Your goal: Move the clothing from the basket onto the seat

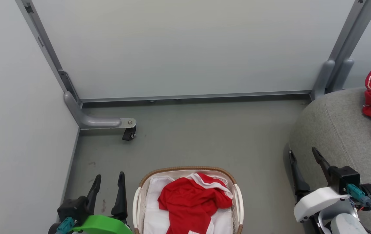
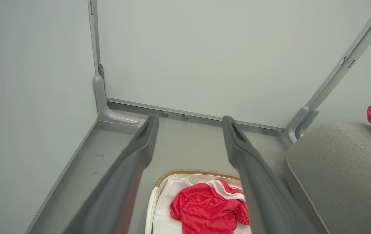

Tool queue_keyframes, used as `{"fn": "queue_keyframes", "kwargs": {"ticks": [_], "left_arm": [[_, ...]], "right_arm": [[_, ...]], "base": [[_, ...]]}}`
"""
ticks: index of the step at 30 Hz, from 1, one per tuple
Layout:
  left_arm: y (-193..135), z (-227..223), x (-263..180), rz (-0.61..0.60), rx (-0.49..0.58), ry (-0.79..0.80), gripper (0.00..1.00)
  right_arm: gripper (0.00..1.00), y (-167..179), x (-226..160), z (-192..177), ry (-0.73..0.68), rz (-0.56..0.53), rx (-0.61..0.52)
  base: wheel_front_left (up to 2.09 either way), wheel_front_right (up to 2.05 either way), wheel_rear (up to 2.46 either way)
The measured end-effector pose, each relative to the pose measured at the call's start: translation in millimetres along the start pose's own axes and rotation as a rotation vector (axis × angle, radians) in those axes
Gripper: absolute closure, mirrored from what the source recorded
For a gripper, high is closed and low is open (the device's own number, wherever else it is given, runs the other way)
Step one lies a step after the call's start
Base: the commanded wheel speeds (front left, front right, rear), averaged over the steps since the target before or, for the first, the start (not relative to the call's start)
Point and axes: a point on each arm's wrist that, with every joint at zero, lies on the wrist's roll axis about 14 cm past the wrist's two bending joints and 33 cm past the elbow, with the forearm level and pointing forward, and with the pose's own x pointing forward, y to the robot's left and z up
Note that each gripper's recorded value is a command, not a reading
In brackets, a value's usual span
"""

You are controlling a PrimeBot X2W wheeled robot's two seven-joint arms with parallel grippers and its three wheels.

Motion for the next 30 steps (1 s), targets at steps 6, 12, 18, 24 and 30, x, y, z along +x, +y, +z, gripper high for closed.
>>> {"fn": "queue_keyframes", "kwargs": {"ticks": [6, 12, 18, 24, 30], "left_arm": [[-0.3, -0.4, -0.1, -0.002, 0.003, 0.002, 0.00], [-2.5, -2.2, 1.3, -0.011, 0.005, 0.008, 0.00], [-16.6, -12.4, 7.7, -0.061, 0.024, 0.044, 0.00], [-41.4, -18.8, 35.6, -0.162, 0.088, 0.076, 0.00], [-70.3, -43.6, 72.8, -0.284, 0.149, 0.158, 0.00]], "right_arm": [[0.00, 0.0, -0.1, 0.5, -0.002, 0.000, 0.003], [0.00, -3.2, -0.5, 0.4, -0.002, -0.011, 0.007], [0.00, -8.0, 2.2, -0.1, -0.003, -0.023, 0.007], [0.00, -15.1, 18.4, 9.4, -0.037, -0.035, -0.009], [0.00, -28.5, 47.5, 15.2, -0.071, -0.058, -0.021]], "base": [[0.00, 0.00, 0.00], [0.00, 0.00, 0.00], [0.00, 0.00, 0.00], [0.00, 0.00, 0.00], [0.00, 0.00, 0.00]]}}
